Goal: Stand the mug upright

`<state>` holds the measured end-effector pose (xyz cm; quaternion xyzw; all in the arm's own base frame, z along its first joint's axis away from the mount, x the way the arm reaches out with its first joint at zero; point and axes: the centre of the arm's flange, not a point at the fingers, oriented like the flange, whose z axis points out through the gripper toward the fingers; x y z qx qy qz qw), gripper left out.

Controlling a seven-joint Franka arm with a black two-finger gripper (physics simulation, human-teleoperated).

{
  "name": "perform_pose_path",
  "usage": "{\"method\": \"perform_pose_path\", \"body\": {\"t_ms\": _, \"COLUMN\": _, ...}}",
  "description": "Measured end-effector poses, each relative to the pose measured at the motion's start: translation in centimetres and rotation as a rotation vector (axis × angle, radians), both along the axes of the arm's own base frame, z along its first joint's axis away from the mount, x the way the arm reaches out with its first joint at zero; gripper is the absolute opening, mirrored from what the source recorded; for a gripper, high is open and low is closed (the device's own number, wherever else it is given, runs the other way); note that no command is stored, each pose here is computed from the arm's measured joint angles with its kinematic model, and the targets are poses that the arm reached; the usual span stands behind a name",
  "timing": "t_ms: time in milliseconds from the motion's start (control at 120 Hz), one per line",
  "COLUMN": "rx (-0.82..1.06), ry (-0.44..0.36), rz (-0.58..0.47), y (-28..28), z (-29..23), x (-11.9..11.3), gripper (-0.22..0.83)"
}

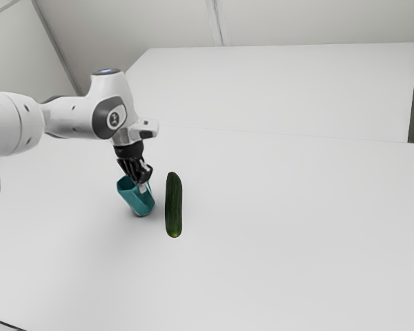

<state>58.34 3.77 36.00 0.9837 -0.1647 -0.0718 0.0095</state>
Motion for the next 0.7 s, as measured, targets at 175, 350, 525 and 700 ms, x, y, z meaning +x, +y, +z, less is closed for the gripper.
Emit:
{"method": "perform_pose_path", "body": {"t_ms": 175, "rx": 0.003, "ry": -0.001, "rz": 0.046, "y": -0.2, "z": 0.0, "x": 0.0, "gripper": 0.12}}
{"method": "perform_pose_path", "body": {"t_ms": 350, "rx": 0.004, "ry": -0.055, "rz": 0.074, "y": -0.6, "z": 3.7, "x": -0.2, "gripper": 0.40}}
{"method": "perform_pose_path", "body": {"t_ms": 525, "rx": -0.002, "ry": -0.160, "rz": 0.087, "y": -1.4, "z": 13.2, "x": 1.4, "gripper": 0.52}}
{"method": "perform_pose_path", "body": {"t_ms": 700, "rx": -0.017, "ry": -0.207, "rz": 0.098, "y": -2.0, "z": 21.5, "x": 1.5, "gripper": 0.57}}
